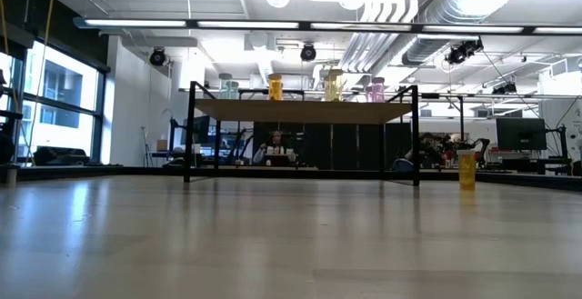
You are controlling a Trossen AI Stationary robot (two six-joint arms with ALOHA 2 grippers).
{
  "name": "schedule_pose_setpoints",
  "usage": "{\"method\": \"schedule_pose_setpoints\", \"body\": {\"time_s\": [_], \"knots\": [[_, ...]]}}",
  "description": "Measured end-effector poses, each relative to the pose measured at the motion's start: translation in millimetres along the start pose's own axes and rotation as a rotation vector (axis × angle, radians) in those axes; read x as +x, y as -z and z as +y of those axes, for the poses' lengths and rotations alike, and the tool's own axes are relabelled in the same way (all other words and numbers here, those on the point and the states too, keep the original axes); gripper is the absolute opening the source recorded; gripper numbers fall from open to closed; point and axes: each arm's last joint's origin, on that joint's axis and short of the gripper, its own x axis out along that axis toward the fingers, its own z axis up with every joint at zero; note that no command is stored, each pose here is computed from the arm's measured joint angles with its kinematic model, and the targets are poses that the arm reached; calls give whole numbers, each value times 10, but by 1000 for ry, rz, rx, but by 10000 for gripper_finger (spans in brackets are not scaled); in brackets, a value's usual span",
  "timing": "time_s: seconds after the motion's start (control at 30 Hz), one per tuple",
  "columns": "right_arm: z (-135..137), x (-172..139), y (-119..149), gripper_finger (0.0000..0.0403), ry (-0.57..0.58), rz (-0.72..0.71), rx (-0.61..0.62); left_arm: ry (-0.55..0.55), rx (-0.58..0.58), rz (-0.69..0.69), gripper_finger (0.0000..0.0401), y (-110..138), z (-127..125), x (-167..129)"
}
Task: Pick and place medicine bottles onto shelf by color
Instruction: Put the violet pill bottle on the shelf aligned with the other violet pill bottles
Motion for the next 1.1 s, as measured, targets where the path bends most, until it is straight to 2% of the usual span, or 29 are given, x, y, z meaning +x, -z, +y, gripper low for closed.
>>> {"method": "schedule_pose_setpoints", "body": {"time_s": [0.1, 0.3, 0.47, 0.63, 0.77, 0.9, 1.1], "knots": [[-38, -203, -58, 107, 84, -25, 0, -20, 17, -13, 204, -51, 18, -59], [-65, -686, -167, 107, 177, -100, -32, -69, 33, -13, 201, -80, 48, -104], [-63, -922, -114, 107, 288, -59, -16, -94, 43, 0, 200, -70, 57, -105], [-81, -803, 341, 107, 398, 60, 73, -95, 53, 0, 200, -71, 57, -105], [-92, -730, 751, 107, 459, 65, 192, -95, 53, 0, 200, -71, 57, -105], [-49, -653, 1087, 107, 467, 39, 282, -97, 53, 0, 200, -71, 58, -105], [47, -544, 1399, 107, 440, 5, 336, -97, 53, 0, 200, -71, 58, -105]]}}
